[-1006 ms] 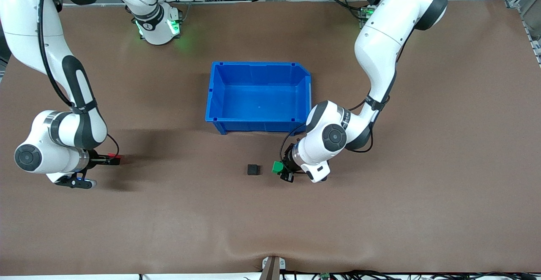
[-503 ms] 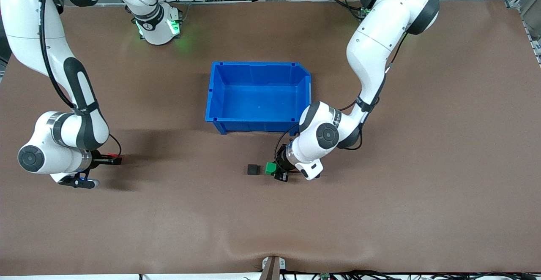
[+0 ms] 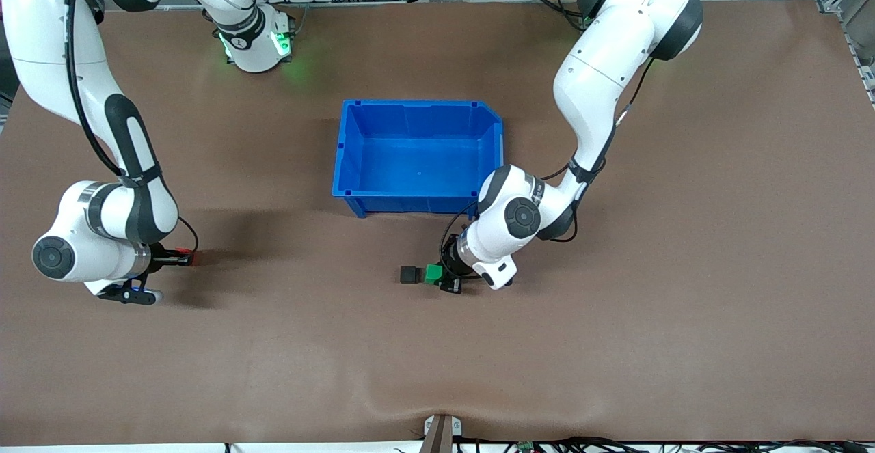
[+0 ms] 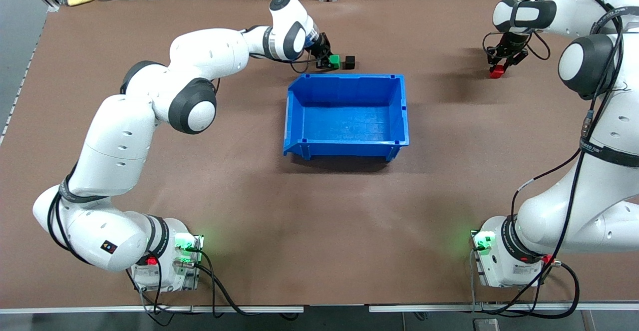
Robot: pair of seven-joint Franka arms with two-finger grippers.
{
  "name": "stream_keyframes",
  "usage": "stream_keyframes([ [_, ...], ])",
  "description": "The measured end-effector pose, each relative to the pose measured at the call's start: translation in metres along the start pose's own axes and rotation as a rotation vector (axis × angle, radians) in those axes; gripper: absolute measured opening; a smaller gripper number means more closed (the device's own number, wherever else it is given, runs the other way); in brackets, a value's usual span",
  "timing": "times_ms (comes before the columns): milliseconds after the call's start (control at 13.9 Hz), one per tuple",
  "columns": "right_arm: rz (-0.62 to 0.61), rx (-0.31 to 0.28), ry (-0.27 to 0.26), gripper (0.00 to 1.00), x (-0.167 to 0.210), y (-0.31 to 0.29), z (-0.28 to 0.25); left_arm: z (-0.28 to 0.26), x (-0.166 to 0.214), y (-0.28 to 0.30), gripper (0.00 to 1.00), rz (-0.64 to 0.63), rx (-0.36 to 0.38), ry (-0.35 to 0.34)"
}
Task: Attach green and red cubes to black cube
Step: 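Lower the green cube beside the black cube with the left gripper, then release green and raise the left gripper while the right gripper lifts red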
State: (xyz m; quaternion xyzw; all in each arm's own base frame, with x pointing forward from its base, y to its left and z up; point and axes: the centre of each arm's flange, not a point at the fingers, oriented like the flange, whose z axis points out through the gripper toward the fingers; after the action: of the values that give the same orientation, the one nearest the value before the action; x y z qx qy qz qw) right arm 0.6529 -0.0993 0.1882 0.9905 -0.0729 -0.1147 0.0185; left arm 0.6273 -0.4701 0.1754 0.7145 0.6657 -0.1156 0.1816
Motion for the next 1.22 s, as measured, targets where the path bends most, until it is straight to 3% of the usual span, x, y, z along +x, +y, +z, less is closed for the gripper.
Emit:
stream_keyframes([
  [431,0.096,0.014,-0.006,0.4,0.0,-0.012,-0.001,0.006,-0.007,-0.002,0.4,-0.094,-0.047,-0.02],
  [718,0.148,0.085,-0.021,0.4,0.0,-0.019,-0.005,0.009,-0.011,-0.003,0.4,-0.1,-0.072,-0.031],
  [934,0.218,0.106,-0.045,0.4,0.0,-0.022,-0.01,0.009,-0.012,-0.003,0.4,-0.097,-0.077,-0.029],
  [1078,0.25,0.106,-0.058,0.4,0.0,-0.028,-0.014,0.01,-0.013,-0.004,0.43,-0.094,-0.075,-0.028],
  [1221,0.275,0.103,-0.059,0.4,0.0,-0.034,-0.016,0.007,-0.018,-0.003,0.59,-0.089,-0.073,-0.032],
])
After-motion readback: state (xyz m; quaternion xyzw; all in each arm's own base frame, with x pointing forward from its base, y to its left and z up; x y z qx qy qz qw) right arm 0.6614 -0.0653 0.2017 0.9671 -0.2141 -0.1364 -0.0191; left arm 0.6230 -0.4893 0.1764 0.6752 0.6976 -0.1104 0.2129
